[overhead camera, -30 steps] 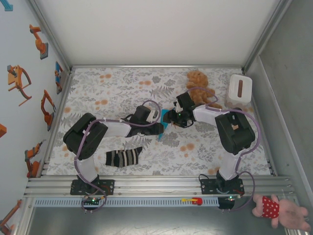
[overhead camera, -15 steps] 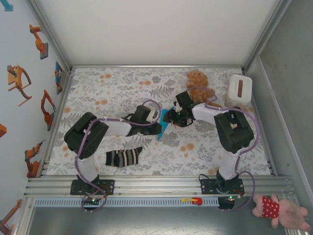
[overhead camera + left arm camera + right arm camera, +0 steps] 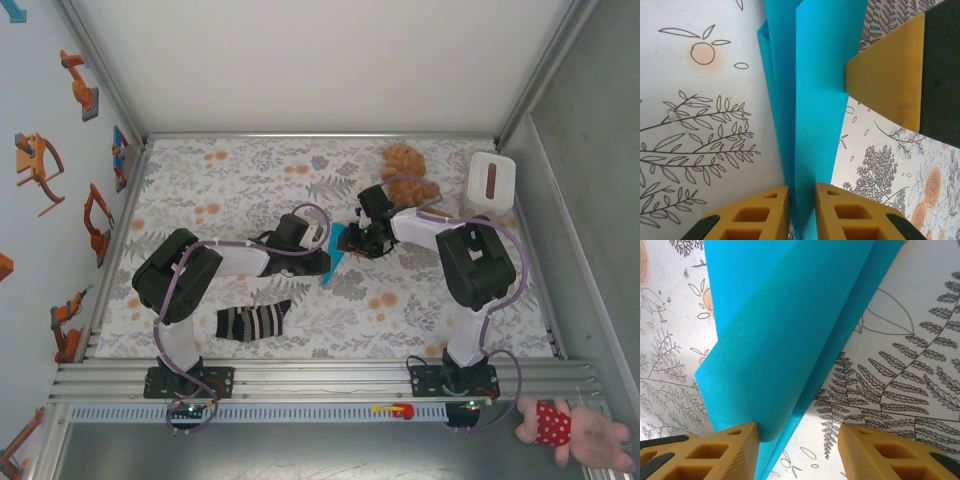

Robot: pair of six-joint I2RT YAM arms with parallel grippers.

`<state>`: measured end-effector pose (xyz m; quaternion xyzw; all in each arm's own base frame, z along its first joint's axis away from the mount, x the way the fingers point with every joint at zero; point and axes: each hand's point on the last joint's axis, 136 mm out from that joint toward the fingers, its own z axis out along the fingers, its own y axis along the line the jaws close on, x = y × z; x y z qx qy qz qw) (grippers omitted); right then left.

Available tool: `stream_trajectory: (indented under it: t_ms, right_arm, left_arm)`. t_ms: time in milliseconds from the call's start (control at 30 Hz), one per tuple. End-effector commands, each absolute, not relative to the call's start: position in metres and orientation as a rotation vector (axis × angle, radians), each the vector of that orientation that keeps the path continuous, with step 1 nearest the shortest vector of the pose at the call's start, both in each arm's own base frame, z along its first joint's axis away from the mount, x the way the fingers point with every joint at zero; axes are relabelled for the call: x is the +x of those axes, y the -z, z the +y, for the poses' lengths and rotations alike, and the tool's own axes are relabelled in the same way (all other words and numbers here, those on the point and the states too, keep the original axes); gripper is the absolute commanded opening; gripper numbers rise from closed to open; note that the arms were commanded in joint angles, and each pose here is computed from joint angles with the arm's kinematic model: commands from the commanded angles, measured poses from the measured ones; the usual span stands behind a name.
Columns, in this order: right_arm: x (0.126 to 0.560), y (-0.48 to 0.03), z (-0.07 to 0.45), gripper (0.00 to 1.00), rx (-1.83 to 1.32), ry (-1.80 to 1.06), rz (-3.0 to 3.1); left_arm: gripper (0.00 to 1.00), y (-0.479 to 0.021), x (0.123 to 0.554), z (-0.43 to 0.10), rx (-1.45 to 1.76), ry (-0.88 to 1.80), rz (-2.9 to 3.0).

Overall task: Fold a paper plane with a square sheet of paper (pick it up from the middle)
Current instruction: Fold the wing for the fifth time at the center of the table.

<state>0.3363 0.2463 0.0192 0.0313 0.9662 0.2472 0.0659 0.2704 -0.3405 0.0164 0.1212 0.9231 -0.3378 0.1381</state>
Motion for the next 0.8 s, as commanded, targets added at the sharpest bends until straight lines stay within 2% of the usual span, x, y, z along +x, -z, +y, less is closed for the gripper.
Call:
stream_trajectory:
  t_ms: [0, 367, 767]
  right_arm:
    - [0.322, 0.045, 0.219, 0.46, 0.155, -0.494, 3.035]
    - [0.318, 0.057, 0.219, 0.43, 0.145, -0.440, 3.081]
    - [0.313, 0.068, 0.220, 0.44, 0.107, -0.380, 3.123]
  left_arm:
    - [0.21, 0.025, 0.253, -0.329, 0.379, 0.877, 2.797]
    - [0.19, 0.030, 0.252, -0.328, 0.367, 0.864, 2.822]
    - [0.21, 0.019, 0.253, -0.331, 0.373, 0.891, 2.801]
